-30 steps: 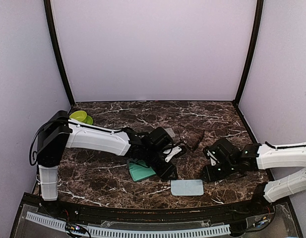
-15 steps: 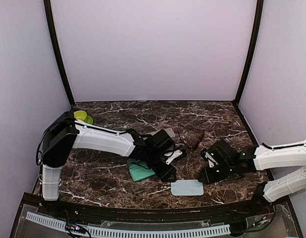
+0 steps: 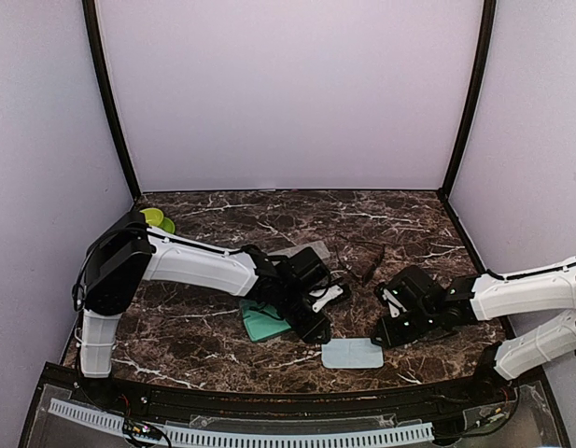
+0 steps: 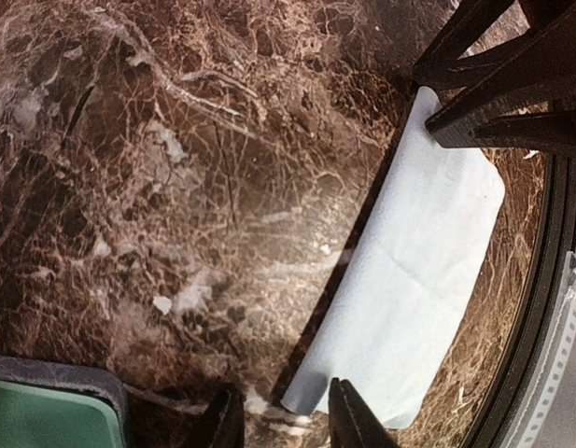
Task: Organize the sunglasses
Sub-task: Pick up the folded cleaning cloth from the center of the board, then place the folded cleaning cloth in the sunglasses case, then pick up the sunglasses from the center of the board.
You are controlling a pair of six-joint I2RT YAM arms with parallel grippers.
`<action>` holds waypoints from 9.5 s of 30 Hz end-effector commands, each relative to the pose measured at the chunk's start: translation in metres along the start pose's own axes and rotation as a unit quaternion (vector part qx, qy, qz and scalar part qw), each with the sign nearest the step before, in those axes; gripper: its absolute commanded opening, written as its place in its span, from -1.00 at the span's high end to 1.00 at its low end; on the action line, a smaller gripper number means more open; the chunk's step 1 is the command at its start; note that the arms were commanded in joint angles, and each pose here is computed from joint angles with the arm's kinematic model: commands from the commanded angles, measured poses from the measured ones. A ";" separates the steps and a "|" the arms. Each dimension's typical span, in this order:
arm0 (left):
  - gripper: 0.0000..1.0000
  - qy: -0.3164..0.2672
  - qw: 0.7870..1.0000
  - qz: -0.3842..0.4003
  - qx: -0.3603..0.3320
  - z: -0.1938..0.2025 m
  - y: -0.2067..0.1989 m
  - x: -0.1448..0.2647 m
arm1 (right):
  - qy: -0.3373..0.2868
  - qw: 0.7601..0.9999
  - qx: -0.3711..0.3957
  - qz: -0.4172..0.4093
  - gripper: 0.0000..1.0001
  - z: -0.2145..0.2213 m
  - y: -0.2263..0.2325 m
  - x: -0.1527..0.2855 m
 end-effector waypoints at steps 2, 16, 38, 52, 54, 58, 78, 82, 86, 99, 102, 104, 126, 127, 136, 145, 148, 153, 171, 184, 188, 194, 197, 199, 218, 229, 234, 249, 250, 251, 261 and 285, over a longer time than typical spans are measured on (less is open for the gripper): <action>0.37 0.007 1.000 0.011 -0.003 -0.001 -0.003 0.000 | -0.004 1.000 0.001 -0.003 0.45 0.000 -0.002 -0.002; 0.55 0.012 1.000 0.015 -0.002 0.002 -0.005 -0.008 | 0.000 1.000 0.003 -0.003 0.55 0.002 -0.002 -0.004; 1.00 0.013 1.000 0.025 0.007 -0.001 -0.011 -0.006 | -0.004 1.000 0.008 -0.001 0.96 -0.001 -0.002 -0.003; 1.00 -0.014 0.999 0.026 0.028 -0.011 -0.019 0.011 | -0.043 0.999 0.033 -0.003 1.00 -0.014 0.003 0.012; 1.00 -0.021 0.999 0.022 0.030 -0.012 -0.020 0.016 | -0.043 0.998 0.039 -0.001 1.00 -0.016 0.003 0.013; 1.00 -0.038 0.999 0.010 0.033 -0.011 -0.021 0.030 | -0.052 0.997 0.049 0.006 1.00 -0.023 0.004 0.015; 1.00 -0.083 0.994 -0.039 0.060 0.011 -0.016 0.079 | -0.130 0.983 0.121 -0.052 1.00 -0.089 0.041 0.028; 1.00 -0.090 0.991 -0.060 0.073 0.020 -0.010 0.087 | -0.126 0.981 0.135 -0.061 1.00 -0.096 0.048 0.021; 1.00 -0.090 0.989 -0.073 0.089 0.029 -0.006 0.092 | -0.127 0.978 0.148 -0.073 1.00 -0.104 0.057 0.016; 1.00 -0.102 0.978 -0.120 0.134 0.055 0.010 0.114 | -0.125 0.968 0.192 -0.103 1.00 -0.130 0.092 -0.001; 1.00 -0.099 0.975 -0.141 0.139 0.060 0.016 0.117 | -0.119 0.967 0.199 -0.106 1.00 -0.134 0.098 -0.009; 1.00 -0.096 0.973 -0.154 0.140 0.063 0.019 0.119 | -0.119 0.967 0.201 -0.106 1.00 -0.138 0.100 -0.011; 1.00 -0.084 0.961 -0.228 0.134 0.070 0.048 0.116 | -0.143 0.965 0.198 -0.094 1.00 -0.153 0.112 -0.028; 1.00 -0.081 0.961 -0.226 0.134 0.070 0.048 0.114 | -0.145 0.965 0.198 -0.092 1.00 -0.153 0.112 -0.028; 1.00 -0.068 0.963 -0.226 0.132 0.071 0.052 0.101 | -0.133 0.967 0.198 -0.084 1.00 -0.153 0.110 -0.036; 1.00 -0.063 0.962 -0.235 0.127 0.070 0.055 0.094 | -0.131 0.969 0.198 -0.074 1.00 -0.152 0.108 -0.040; 1.00 -0.059 0.962 -0.236 0.125 0.070 0.056 0.092 | -0.128 0.969 0.199 -0.074 1.00 -0.151 0.108 -0.043; 1.00 -0.056 0.961 -0.240 0.125 0.071 0.058 0.090 | -0.127 0.969 0.201 -0.071 1.00 -0.152 0.108 -0.045; 0.52 -0.069 0.961 -0.234 0.132 0.067 0.052 0.099 | -0.123 0.969 0.201 -0.069 0.74 -0.150 0.110 -0.040; 0.34 -0.083 0.959 -0.227 0.148 0.072 0.045 0.107 | -0.129 0.971 0.185 -0.075 0.52 -0.140 0.105 -0.026; 0.29 -0.087 0.957 -0.233 0.148 0.074 0.043 0.110 | -0.127 0.972 0.181 -0.077 0.52 -0.136 0.104 -0.025; 0.27 -0.082 0.956 -0.238 0.153 0.082 0.038 0.116 | -0.131 0.973 0.174 -0.077 0.49 -0.129 0.100 -0.018; 0.24 -0.085 0.957 -0.227 0.158 0.089 0.036 0.121 | -0.135 0.974 0.169 -0.071 0.44 -0.125 0.096 -0.012; 0.21 -0.088 0.959 -0.217 0.161 0.093 0.034 0.125 | -0.129 0.976 0.166 -0.062 0.40 -0.121 0.092 -0.014; -0.15 -0.109 0.961 -0.159 0.198 0.109 0.056 0.105 | -0.091 0.983 0.121 -0.104 -0.34 -0.116 0.085 -0.051; -0.31 -0.092 0.974 -0.092 0.186 0.119 0.052 0.092 | -0.083 0.982 0.115 -0.125 -0.45 -0.113 0.087 -0.061; -0.36 -0.079 0.972 -0.122 0.187 0.123 0.059 0.086 | -0.081 0.982 0.113 -0.130 -0.45 -0.112 0.088 -0.063; -0.37 -0.070 0.959 -0.218 0.167 0.108 0.072 0.076 | -0.079 0.981 0.104 -0.140 -0.46 -0.109 0.090 -0.064; -0.37 -0.070 0.956 -0.231 0.166 0.107 0.074 0.077 | -0.079 0.981 0.104 -0.142 -0.46 -0.109 0.091 -0.064; -0.36 -0.071 0.953 -0.244 0.163 0.107 0.076 0.078 | -0.080 0.981 0.104 -0.144 -0.46 -0.109 0.092 -0.064; -0.36 -0.073 0.943 -0.287 0.150 0.101 0.084 0.082 | -0.081 0.980 0.105 -0.151 -0.47 -0.111 0.094 -0.062; -0.40 -0.133 0.968 -0.176 0.116 0.097 0.055 0.140 | -0.102 0.988 0.092 0.073 -0.39 -0.172 -0.020 0.031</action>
Point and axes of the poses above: each gripper's point midway between its finger pads, its own x axis back along the fingers, its own y axis along the line the jaws close on, z = x × y, the point moved 8 cm from there along x, back along the fingers, and after that the axes turned 11 degrees about x, right-handed, at the moved point
